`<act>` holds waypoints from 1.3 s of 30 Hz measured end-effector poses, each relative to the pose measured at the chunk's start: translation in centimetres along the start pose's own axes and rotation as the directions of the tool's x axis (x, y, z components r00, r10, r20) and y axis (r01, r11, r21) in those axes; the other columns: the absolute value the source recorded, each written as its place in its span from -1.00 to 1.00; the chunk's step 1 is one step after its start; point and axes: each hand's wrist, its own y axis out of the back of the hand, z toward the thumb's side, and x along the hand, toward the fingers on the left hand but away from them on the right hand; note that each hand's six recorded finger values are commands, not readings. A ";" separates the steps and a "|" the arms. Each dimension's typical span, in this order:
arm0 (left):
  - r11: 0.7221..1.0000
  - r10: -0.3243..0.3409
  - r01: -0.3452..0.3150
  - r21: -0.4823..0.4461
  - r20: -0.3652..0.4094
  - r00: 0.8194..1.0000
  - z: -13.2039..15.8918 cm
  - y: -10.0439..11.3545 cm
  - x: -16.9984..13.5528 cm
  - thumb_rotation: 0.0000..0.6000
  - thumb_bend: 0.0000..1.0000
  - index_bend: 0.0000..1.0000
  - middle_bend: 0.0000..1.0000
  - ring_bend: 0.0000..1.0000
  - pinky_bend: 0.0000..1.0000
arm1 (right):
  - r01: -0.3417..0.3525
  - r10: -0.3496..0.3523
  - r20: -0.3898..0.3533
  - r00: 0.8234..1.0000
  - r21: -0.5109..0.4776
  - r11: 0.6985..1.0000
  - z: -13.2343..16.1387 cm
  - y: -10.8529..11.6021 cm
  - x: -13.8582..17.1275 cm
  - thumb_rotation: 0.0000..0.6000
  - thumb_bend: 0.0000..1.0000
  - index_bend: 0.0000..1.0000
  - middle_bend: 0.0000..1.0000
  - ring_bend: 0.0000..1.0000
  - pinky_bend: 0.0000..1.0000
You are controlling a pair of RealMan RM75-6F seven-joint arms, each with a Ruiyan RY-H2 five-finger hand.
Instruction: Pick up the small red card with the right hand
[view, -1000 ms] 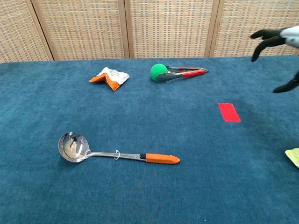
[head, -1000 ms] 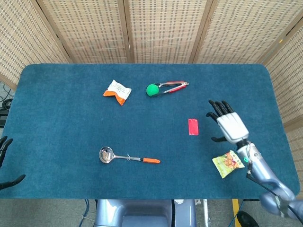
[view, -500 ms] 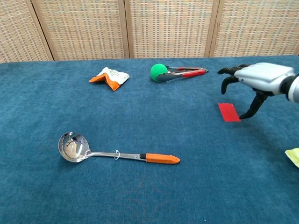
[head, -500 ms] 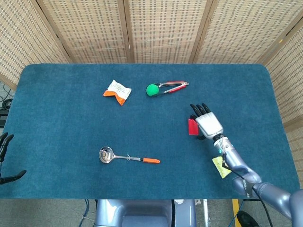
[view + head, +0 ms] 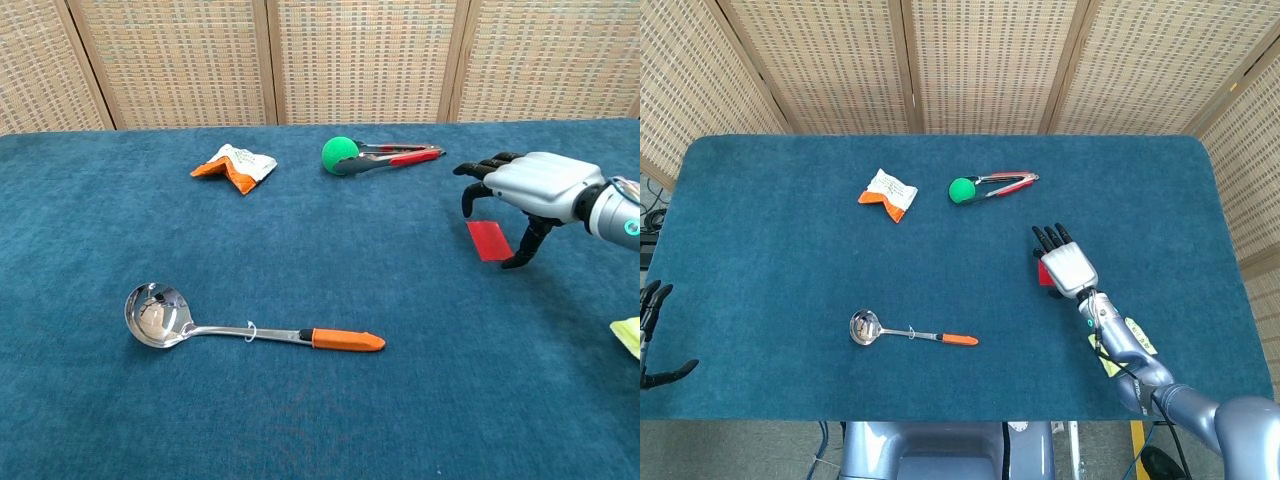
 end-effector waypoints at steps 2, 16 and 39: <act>1.000 -0.002 0.002 0.001 -0.001 1.000 0.0 0.0 0.1 1.00 -1.00 -1.00 -1.00 -1.00 -1.00 | -0.001 0.001 0.007 1.000 0.018 1.000 -0.2 -0.1 -0.2 1.00 -0.69 -0.40 -1.00 -1.00 -1.00; 1.000 -0.009 0.009 0.005 -0.006 1.000 0.2 -0.2 0.3 1.00 -1.00 -1.00 -1.00 -1.00 -1.00 | -0.028 0.027 0.025 0.999 0.046 0.999 -0.6 -1.0 -0.9 1.00 -0.69 -0.35 -1.00 -1.00 -1.00; 1.000 -0.017 0.017 0.005 -0.006 1.000 0.3 -0.3 0.6 1.00 -1.00 -1.00 -1.00 -1.00 -1.00 | 0.110 -0.107 0.051 0.993 -0.076 0.991 -0.7 5.2 -1.8 1.00 -0.63 -0.35 -1.00 -1.00 -1.00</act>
